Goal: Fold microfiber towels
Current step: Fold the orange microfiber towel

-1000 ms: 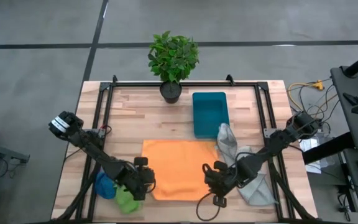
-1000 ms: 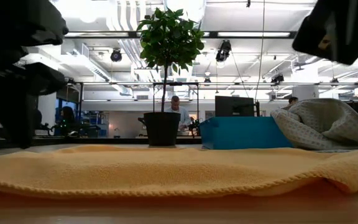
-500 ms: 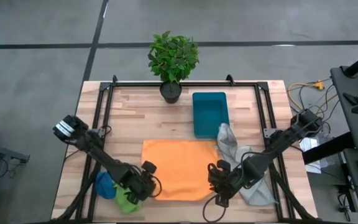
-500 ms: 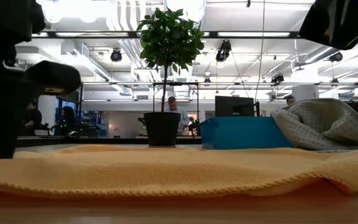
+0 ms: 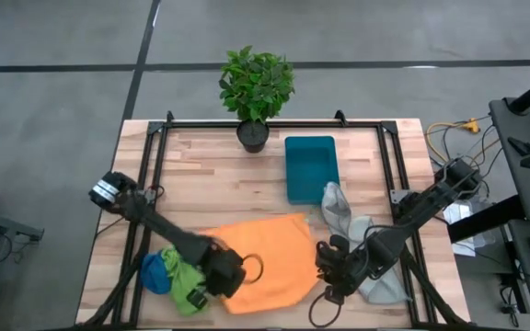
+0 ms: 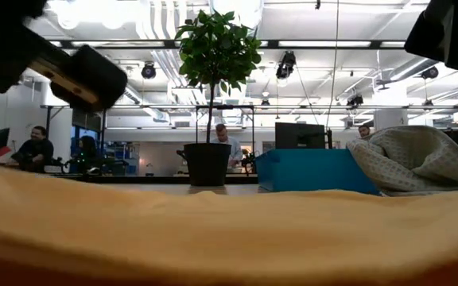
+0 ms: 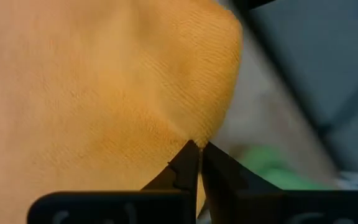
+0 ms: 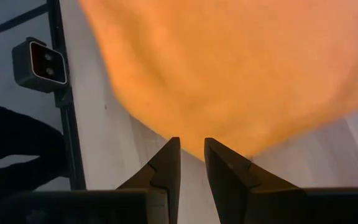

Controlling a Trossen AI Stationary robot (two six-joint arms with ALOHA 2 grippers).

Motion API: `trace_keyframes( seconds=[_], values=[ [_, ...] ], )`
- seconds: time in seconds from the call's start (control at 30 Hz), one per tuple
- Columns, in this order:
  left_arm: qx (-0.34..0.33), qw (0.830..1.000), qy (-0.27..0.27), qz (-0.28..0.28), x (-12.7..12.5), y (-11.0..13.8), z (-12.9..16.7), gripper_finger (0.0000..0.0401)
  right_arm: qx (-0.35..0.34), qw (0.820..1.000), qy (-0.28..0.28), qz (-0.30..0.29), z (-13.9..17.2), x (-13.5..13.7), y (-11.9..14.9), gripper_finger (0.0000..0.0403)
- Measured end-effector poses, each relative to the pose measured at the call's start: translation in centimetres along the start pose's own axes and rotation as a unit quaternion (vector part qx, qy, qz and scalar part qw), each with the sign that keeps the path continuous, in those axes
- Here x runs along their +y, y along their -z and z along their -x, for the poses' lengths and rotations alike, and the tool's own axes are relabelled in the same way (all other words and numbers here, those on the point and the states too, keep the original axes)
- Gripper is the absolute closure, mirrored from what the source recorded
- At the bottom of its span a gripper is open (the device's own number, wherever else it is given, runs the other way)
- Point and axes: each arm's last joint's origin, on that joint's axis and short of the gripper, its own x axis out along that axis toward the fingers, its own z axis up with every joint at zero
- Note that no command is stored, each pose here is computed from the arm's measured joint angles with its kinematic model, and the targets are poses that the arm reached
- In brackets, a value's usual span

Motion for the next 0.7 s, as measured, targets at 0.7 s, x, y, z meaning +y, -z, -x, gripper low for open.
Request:
trace_keyframes(
  seconds=[0.7],
  values=[
    [-0.049, 0.987, -0.027, 0.153, 12.5, 3.0, 4.2, 0.0398, 0.002, 1.0, -0.001, -0.02, 0.1, 0.0, 0.3, 0.0334]
  ],
)
